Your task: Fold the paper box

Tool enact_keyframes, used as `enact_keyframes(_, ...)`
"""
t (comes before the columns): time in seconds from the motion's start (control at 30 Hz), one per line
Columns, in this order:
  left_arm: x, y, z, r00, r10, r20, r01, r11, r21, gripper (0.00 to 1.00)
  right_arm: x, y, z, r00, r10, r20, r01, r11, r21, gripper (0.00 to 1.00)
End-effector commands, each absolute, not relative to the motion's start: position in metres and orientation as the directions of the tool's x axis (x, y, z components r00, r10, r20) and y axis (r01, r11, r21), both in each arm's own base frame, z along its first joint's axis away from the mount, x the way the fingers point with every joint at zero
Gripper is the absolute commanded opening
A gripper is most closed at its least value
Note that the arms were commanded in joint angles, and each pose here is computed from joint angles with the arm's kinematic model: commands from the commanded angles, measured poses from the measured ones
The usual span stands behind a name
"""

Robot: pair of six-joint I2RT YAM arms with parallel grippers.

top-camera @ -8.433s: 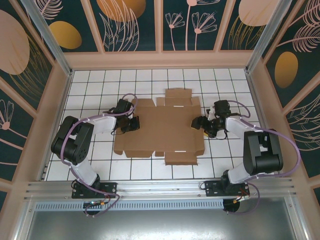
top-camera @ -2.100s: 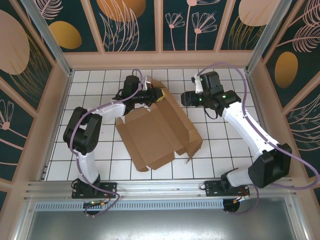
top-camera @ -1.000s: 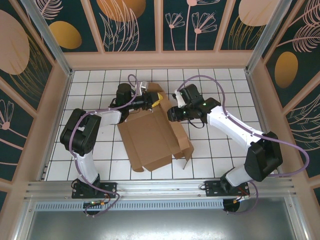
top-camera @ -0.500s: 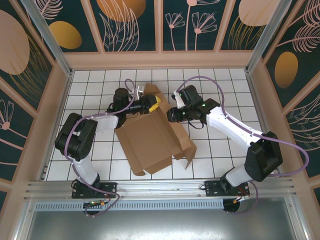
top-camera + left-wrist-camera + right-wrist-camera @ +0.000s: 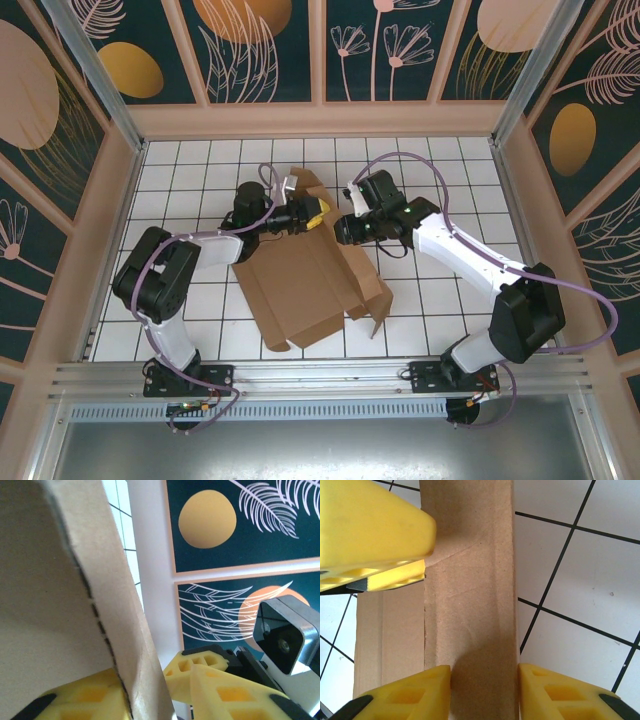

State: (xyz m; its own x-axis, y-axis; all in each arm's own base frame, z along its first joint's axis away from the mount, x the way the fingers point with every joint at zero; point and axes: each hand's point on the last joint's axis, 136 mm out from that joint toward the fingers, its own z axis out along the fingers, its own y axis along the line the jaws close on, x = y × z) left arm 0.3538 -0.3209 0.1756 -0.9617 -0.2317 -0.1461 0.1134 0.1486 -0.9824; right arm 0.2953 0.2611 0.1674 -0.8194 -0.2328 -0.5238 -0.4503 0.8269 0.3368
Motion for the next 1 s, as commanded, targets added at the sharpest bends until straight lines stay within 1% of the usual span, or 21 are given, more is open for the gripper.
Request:
enact_keyframes(0.0,0.357,-0.324,0.186,-0.953,-0.239,-0.184,0.164,0.101,-0.981,0.33,0.287,0.258,0.153,-0.832,-0.265,-0.487,-0.453,0.831,0.322,0.37)
enact_keyframes(0.13,0.360,-0.325,0.181,-0.955,-0.244,-0.170,0.150,0.095,-0.984,0.36,0.286,0.258,0.153,-0.833,-0.265,-0.485,-0.454,0.829,0.326,0.37)
enact_keyframes(0.27,0.360,-0.326,0.179,-0.957,-0.244,-0.157,0.142,0.081,-0.987,0.35,0.285,0.260,0.152,-0.834,-0.265,-0.484,-0.456,0.825,0.333,0.37)
enact_keyframes(0.4,0.360,-0.327,0.174,-0.960,-0.240,-0.148,0.132,0.079,-0.988,0.30,0.285,0.260,0.153,-0.832,-0.265,-0.487,-0.458,0.824,0.334,0.37)
enact_keyframes(0.67,0.362,-0.327,0.176,-0.961,-0.248,-0.125,0.121,0.032,-0.992,0.14,0.286,0.261,0.154,-0.829,-0.264,-0.493,-0.459,0.824,0.332,0.36)
enact_keyframes(0.77,0.364,-0.327,0.179,-0.957,-0.261,-0.126,0.124,0.025,-0.992,0.08,0.289,0.259,0.157,-0.824,-0.262,-0.502,-0.458,0.830,0.319,0.41)
enact_keyframes(0.87,0.368,-0.325,0.187,-0.945,-0.293,-0.143,0.146,0.013,-0.989,0.02,0.297,0.251,0.165,-0.813,-0.247,-0.527,-0.436,0.859,0.270,0.50)
enact_keyframes(0.9,0.371,-0.323,0.193,-0.936,-0.317,-0.154,0.160,0.008,-0.987,0.00,0.302,0.247,0.172,-0.804,-0.238,-0.545,-0.425,0.871,0.246,0.52)
enact_keyframes(0.97,0.378,-0.318,0.201,-0.911,-0.377,-0.168,0.180,0.004,-0.984,0.00,0.309,0.241,0.187,-0.779,-0.224,-0.586,-0.411,0.888,0.207,0.55)
